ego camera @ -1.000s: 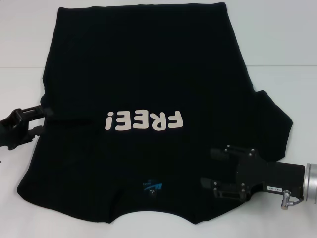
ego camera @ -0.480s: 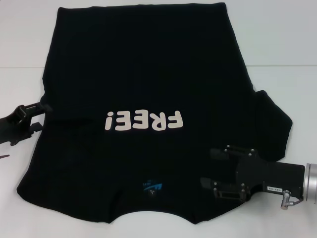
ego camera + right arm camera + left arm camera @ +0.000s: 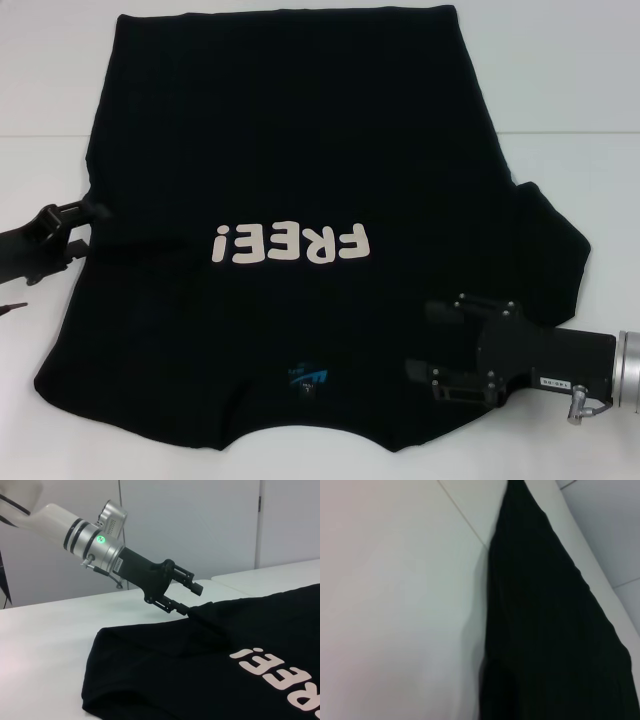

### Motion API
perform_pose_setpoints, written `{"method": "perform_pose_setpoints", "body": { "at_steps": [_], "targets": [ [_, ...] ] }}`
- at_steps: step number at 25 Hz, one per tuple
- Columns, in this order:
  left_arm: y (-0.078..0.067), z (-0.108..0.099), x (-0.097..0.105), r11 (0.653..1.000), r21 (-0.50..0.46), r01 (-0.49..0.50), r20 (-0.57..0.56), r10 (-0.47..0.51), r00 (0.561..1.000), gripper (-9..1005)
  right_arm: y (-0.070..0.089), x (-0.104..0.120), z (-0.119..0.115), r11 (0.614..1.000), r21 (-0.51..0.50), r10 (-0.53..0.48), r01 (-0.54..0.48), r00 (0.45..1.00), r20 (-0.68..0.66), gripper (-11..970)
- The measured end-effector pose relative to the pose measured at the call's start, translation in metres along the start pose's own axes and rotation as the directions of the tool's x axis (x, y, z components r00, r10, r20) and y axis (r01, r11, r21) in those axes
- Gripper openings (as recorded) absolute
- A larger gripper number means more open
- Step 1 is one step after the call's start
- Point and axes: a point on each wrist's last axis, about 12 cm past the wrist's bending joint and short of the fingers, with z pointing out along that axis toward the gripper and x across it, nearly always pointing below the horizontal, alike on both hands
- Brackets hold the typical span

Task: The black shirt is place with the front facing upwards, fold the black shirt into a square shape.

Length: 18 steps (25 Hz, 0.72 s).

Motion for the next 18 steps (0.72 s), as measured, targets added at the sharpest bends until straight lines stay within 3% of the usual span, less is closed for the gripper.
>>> {"method": "perform_pose_setpoints", "body": {
  "at_steps": [10,18],
  "targets": [
    [0.002,0.002,0.0,1.0,-0.019,0.004,0.015,-0.004,1.0,672,0.0,0.0,0.0,1.0,0.0,0.001,-0.001,1.0,0.0,805],
    [-0.016,0.022,0.007,1.0,0.002,-0.007,0.004,0.007,1.0,671,0.0,0.0,0.0,1.0,-0.002,0.001,-0.001,1.0,0.001,805]
  ]
}}
